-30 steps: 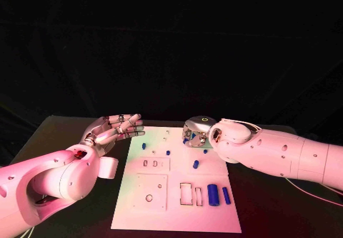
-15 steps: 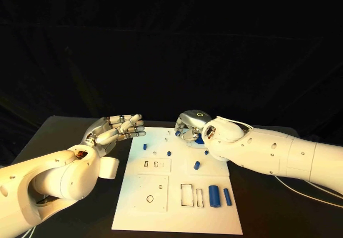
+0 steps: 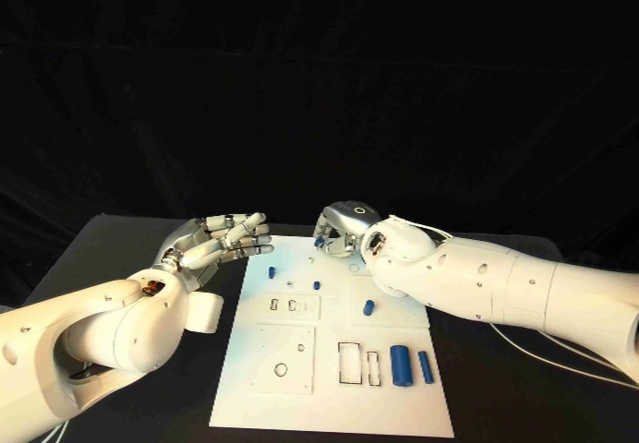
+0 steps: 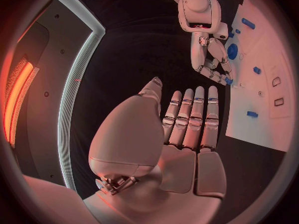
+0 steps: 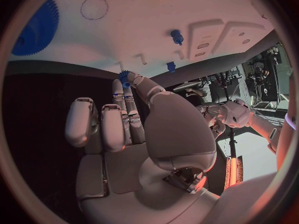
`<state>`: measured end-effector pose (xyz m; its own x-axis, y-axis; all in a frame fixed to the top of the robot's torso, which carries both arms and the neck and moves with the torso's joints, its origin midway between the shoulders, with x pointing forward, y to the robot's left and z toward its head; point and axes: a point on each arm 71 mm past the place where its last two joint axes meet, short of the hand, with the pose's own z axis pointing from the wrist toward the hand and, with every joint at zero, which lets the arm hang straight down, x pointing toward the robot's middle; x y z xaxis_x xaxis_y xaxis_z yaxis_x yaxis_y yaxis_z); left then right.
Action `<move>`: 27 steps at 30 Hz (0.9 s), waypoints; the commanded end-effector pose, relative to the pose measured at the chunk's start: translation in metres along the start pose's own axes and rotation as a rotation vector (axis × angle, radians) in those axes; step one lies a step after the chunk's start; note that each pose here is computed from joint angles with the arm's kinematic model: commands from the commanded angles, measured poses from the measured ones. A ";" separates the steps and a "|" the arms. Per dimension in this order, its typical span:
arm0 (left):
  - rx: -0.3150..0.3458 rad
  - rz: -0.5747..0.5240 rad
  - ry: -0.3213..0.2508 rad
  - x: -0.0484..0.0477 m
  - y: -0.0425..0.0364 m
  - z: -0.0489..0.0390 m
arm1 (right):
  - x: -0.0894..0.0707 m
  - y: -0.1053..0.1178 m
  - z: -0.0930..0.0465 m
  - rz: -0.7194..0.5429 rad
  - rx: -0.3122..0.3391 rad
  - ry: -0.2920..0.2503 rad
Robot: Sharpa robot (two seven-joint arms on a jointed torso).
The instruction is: Assemble the parts on the task board
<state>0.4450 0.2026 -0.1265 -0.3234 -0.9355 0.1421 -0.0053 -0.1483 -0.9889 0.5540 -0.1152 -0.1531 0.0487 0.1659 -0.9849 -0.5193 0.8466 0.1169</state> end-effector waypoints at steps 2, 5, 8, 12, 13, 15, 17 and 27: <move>0.005 -0.012 0.023 0.0036 -0.0013 0.0006 | 0.001 0.004 0.003 0.006 -0.014 -0.008; 0.006 -0.013 0.026 0.0048 -0.0015 0.0010 | 0.002 0.004 0.005 0.004 -0.012 0.006; 0.006 -0.013 0.027 0.0054 -0.0018 0.0011 | 0.004 0.003 0.006 0.003 -0.003 0.019; 0.007 -0.013 0.027 0.0053 -0.0024 0.0012 | 0.005 0.002 0.007 0.000 0.006 0.029; 0.007 -0.013 0.026 0.0052 -0.0025 0.0013 | 0.005 0.002 0.007 -0.001 0.007 0.030; 0.008 -0.013 0.027 0.0054 -0.0027 0.0015 | 0.006 0.001 0.008 -0.003 0.011 0.034; 0.008 -0.013 0.028 0.0057 -0.0028 0.0016 | 0.007 0.001 0.009 -0.008 0.014 0.038; 0.008 -0.012 0.028 0.0058 -0.0034 0.0018 | 0.014 -0.001 0.011 -0.025 0.035 0.070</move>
<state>0.4455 0.1996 -0.1241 -0.3307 -0.9326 0.1447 -0.0039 -0.1519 -0.9884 0.5650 -0.1083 -0.1608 0.0238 0.1430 -0.9894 -0.4939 0.8622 0.1127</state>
